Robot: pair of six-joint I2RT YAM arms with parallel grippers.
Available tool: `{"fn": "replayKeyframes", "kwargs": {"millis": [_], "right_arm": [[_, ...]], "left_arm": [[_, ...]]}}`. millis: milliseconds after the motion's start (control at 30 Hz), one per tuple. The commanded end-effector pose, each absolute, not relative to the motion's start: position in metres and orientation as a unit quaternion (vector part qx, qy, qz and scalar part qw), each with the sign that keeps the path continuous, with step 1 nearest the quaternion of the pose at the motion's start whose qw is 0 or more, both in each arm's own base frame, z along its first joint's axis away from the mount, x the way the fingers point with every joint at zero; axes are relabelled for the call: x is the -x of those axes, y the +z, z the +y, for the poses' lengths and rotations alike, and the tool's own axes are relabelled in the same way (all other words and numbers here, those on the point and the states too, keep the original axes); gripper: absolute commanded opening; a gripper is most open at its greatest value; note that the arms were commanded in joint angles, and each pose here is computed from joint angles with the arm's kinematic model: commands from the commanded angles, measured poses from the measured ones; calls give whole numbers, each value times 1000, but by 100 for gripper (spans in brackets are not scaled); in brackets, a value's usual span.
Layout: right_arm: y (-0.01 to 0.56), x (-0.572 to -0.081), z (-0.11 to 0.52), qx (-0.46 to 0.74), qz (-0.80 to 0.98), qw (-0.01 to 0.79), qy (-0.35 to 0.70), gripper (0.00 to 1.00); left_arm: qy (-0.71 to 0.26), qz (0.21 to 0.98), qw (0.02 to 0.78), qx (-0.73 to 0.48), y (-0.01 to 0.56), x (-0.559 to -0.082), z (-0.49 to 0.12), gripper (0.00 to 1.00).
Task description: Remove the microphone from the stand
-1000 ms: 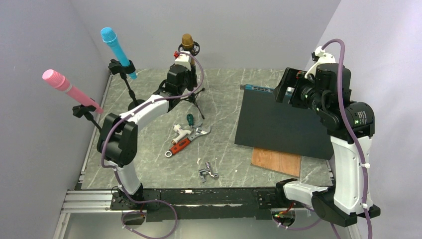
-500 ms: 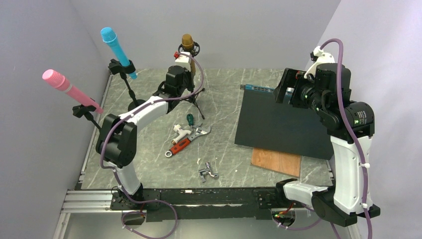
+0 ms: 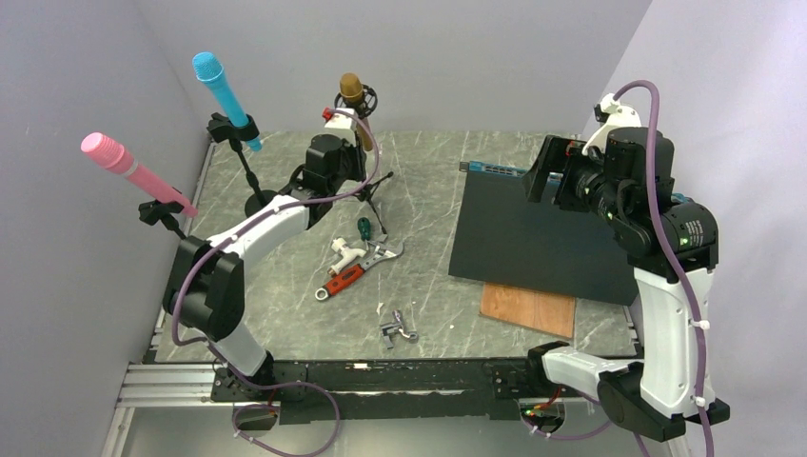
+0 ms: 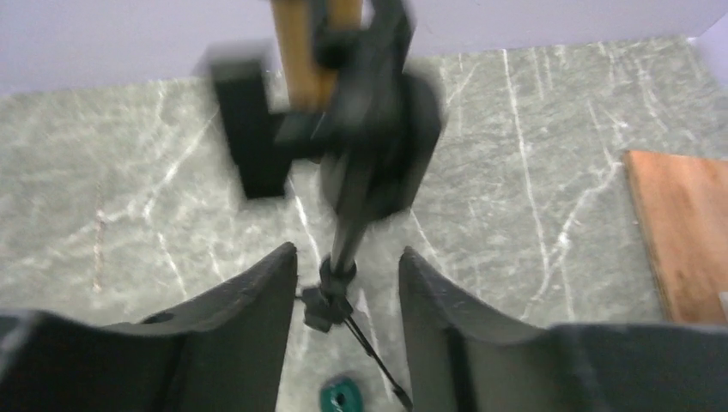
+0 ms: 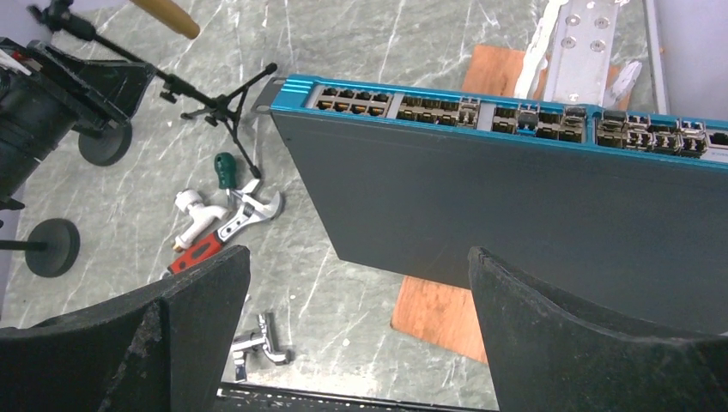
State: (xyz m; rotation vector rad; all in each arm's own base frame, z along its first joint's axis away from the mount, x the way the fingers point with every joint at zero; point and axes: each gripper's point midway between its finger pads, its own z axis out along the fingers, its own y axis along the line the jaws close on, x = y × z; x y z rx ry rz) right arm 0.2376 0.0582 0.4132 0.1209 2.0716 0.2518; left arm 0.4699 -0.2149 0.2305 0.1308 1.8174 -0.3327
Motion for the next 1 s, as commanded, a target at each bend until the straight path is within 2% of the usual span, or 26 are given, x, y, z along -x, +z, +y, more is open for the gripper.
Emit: {"fn": "replayKeyframes", "kwargs": {"millis": [0, 100, 167, 533, 700, 833, 967], "right_arm": [[424, -239, 64, -49, 841, 524, 127, 100], [423, -238, 65, -49, 841, 522, 131, 100], [422, -238, 65, -49, 840, 523, 133, 100], [420, -235, 63, -57, 839, 526, 130, 100], [421, -238, 59, -61, 838, 528, 120, 100], [423, -240, 56, -64, 838, 531, 110, 100], [425, -240, 50, -66, 840, 531, 93, 100]], "left_arm": [[-165, 782, 599, -43, 248, -458, -216, 62], [-165, 782, 599, -46, 259, -460, -218, 79], [-167, 780, 601, -49, 270, -460, -219, 85], [-246, 714, 654, -40, 388, -439, -212, 93], [-267, 656, 706, 4, 454, -462, -191, 97], [-253, 651, 716, -6, 469, -494, -191, 96], [-227, 651, 724, -34, 472, -526, -193, 99]]}}
